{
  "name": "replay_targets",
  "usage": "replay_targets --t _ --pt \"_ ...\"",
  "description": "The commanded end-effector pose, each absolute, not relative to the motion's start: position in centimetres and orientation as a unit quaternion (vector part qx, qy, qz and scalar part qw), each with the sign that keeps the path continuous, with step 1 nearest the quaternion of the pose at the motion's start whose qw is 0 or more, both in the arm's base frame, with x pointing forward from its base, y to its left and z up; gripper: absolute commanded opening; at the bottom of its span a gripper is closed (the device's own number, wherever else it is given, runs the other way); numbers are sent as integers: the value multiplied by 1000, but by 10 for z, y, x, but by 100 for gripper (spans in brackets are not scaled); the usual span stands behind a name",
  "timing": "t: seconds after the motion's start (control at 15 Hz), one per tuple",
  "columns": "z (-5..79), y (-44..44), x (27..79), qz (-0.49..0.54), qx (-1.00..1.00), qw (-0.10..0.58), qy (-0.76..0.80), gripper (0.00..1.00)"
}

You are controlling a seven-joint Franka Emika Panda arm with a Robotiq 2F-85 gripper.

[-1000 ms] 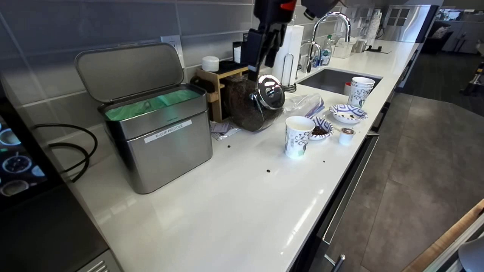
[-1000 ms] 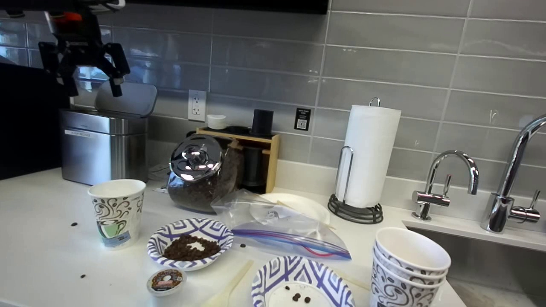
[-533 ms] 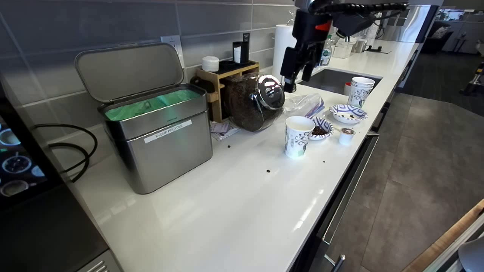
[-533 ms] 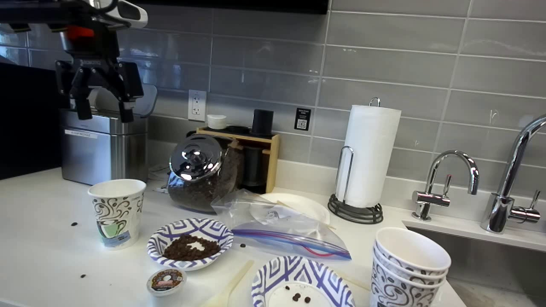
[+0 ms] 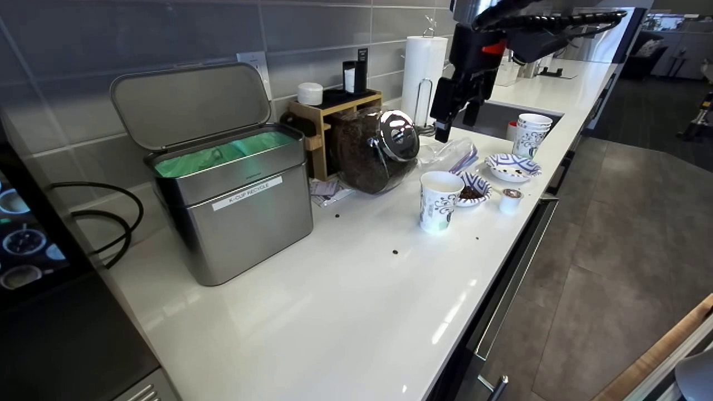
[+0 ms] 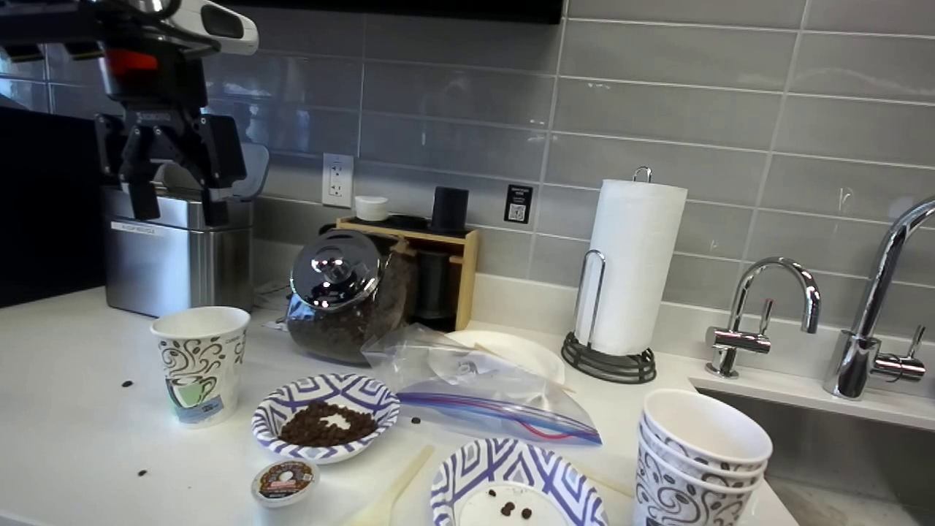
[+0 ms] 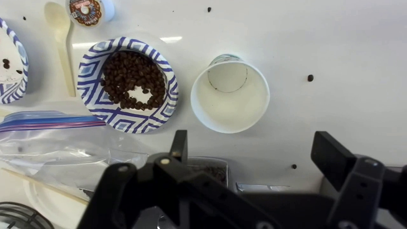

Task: Open the silver bin on the left then put the coffee pod inside the bin.

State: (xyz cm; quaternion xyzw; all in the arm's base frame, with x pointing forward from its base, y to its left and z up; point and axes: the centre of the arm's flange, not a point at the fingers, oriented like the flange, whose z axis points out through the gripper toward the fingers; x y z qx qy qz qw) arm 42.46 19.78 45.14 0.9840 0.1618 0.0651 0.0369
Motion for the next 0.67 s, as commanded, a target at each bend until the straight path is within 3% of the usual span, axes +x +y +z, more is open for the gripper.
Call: replay_targets --t 0.0,0.6 --pt "447 192 430 45 989 48 128 100" --pt "423 73 408 23 996 77 -35 100"
